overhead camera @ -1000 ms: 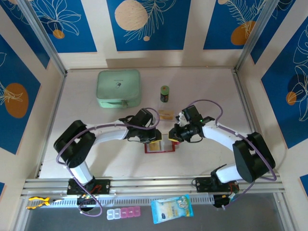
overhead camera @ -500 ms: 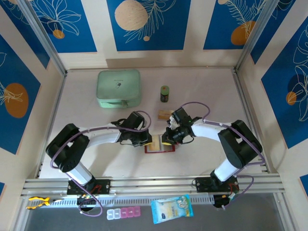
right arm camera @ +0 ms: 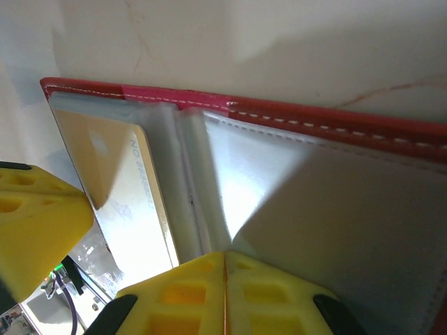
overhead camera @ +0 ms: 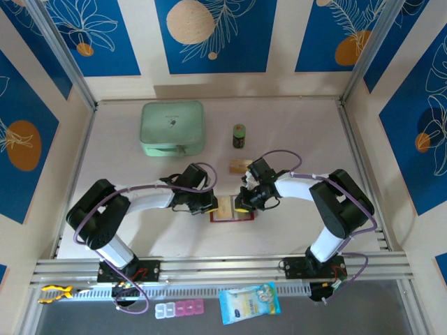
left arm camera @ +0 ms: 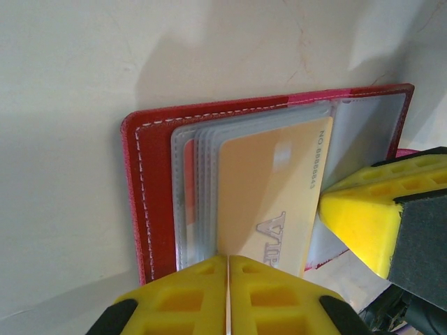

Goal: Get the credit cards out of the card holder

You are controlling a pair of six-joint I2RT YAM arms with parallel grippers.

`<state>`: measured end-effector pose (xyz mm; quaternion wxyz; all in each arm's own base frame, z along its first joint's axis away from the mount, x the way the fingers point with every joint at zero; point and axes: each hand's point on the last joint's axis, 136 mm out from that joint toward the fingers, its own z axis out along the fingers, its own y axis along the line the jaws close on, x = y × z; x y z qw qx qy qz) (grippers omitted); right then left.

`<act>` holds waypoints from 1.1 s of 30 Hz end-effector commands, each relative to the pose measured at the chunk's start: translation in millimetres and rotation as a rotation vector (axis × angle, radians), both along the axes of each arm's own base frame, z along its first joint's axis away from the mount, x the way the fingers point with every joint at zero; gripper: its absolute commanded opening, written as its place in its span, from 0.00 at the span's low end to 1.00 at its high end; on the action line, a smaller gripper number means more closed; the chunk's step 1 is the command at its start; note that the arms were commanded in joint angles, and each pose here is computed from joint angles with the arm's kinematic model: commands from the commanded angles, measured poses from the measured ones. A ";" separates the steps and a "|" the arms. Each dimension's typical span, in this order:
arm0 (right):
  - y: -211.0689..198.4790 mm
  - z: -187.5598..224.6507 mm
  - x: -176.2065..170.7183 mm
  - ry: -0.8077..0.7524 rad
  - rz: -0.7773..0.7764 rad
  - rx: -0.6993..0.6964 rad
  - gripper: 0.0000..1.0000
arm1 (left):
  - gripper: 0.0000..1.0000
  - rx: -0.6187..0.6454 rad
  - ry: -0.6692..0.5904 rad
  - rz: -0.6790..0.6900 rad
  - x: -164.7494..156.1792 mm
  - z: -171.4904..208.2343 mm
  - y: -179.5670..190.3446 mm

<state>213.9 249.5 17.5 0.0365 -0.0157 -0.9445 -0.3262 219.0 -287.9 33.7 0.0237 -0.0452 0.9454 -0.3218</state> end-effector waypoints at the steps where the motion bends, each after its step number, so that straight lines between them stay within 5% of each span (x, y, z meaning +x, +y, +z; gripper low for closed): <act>1: -0.1 11.3 2.0 -0.026 0.005 0.005 0.08 | 0.08 0.006 -0.021 -0.004 2.8 2.9 3.7; 33: 31.3 23.4 11.3 -0.025 0.038 0.106 0.20 | 0.05 0.067 -0.013 -0.026 -2.9 -6.0 12.6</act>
